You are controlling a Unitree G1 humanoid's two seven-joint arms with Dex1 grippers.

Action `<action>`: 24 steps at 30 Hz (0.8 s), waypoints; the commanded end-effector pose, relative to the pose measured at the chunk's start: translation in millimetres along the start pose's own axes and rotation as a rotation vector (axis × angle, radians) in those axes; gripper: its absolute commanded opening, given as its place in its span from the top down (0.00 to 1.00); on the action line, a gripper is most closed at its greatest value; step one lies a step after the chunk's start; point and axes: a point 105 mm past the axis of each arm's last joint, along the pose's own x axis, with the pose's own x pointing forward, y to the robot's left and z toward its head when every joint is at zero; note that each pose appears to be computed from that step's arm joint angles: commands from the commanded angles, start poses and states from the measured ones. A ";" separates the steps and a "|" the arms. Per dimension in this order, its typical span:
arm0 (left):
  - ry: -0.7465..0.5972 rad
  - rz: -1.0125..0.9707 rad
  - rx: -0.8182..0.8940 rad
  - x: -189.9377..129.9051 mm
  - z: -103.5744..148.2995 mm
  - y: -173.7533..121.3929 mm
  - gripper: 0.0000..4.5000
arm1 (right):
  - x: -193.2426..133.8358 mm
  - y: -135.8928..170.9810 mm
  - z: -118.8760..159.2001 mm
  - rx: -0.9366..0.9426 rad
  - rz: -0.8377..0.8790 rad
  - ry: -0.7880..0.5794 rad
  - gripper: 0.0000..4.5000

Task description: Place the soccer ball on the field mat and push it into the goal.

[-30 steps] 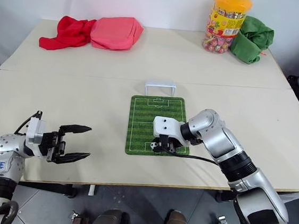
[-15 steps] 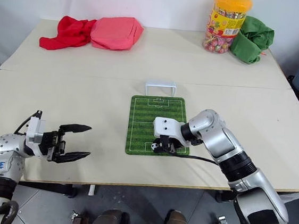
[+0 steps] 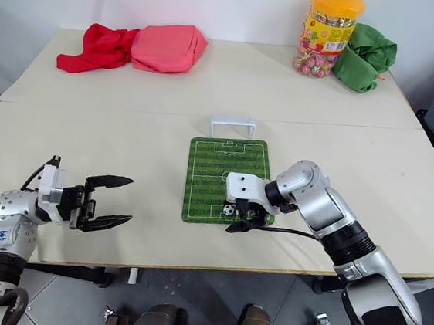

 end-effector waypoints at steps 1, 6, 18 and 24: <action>-0.013 0.013 0.033 -1.0 6.5 4.3 0.00 | -12.9 -1.9 8.2 -0.020 -0.026 -0.022 0.10; -0.015 0.015 0.034 -0.6 6.3 5.8 0.00 | -18.1 -3.6 17.0 -0.024 -0.045 -0.046 0.10; -0.025 -0.006 0.035 4.6 6.7 9.3 0.00 | -41.1 -8.3 35.0 -0.020 -0.152 -0.122 0.14; -0.027 -0.032 0.025 4.6 7.0 10.5 0.00 | -51.0 12.4 46.8 0.025 -0.200 -0.200 0.50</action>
